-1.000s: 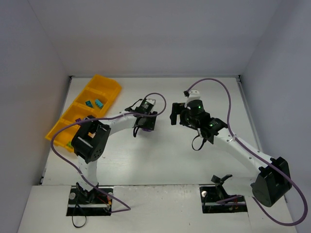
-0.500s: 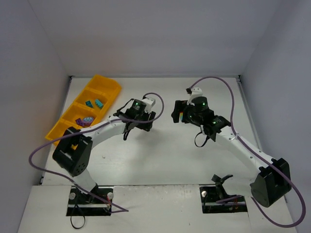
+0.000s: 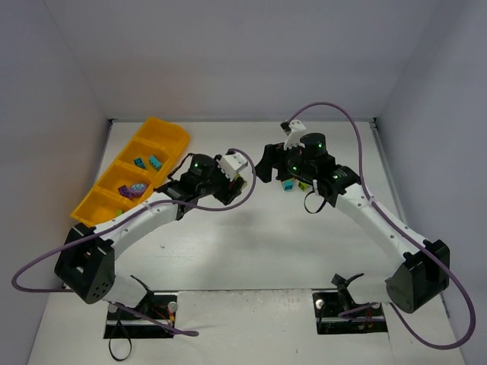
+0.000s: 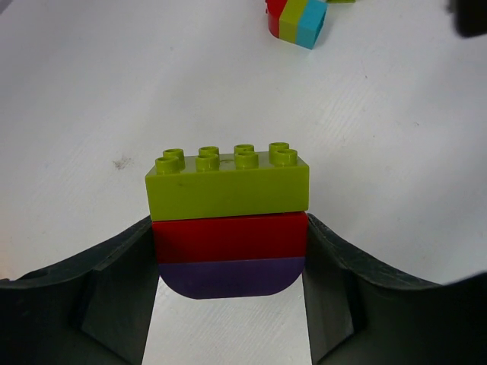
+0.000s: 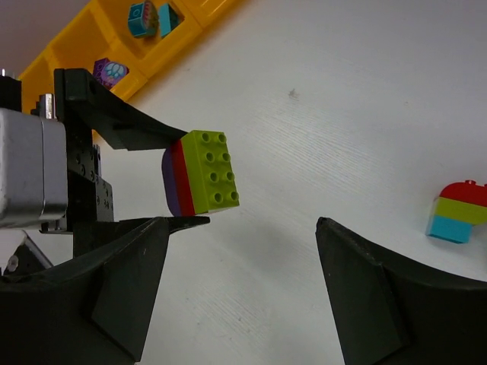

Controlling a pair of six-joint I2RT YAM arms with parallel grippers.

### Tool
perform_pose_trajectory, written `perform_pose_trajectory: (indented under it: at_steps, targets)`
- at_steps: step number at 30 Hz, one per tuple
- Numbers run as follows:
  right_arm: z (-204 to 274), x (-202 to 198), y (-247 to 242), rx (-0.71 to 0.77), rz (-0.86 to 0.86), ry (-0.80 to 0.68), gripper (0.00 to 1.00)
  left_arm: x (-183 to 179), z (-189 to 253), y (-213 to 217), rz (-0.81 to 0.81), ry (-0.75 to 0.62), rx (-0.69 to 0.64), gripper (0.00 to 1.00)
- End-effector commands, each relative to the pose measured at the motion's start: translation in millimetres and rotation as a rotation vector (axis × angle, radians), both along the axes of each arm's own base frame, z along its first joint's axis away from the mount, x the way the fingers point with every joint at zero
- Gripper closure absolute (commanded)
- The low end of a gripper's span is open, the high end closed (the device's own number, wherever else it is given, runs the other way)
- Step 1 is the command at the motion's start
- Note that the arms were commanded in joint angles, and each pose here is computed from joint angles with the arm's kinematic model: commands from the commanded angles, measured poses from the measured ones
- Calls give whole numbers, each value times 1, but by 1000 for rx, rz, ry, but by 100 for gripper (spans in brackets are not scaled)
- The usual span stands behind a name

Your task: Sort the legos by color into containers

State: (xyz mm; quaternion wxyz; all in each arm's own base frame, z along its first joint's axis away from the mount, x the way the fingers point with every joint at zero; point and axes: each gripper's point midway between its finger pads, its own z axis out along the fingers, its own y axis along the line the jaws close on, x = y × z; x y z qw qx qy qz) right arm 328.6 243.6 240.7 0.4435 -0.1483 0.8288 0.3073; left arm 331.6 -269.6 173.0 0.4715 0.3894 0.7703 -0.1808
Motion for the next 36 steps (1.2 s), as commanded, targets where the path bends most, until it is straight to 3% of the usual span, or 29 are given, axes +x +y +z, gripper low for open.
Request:
perform_pose_trajectory:
  at_steps: [1,26,29,36]
  targets:
    - [28,-1,17,62,102,-49,26,-1,60,-14,-117,-207,-79,78]
    - [7,-14,56,160,302,117,27,-18,105,-28,-225,-317,-206,77]
    - [5,-15,57,168,312,128,29,-19,106,-30,-238,-318,-207,77]
    - [5,-18,63,193,349,145,44,-20,103,-33,-252,-324,-193,77]
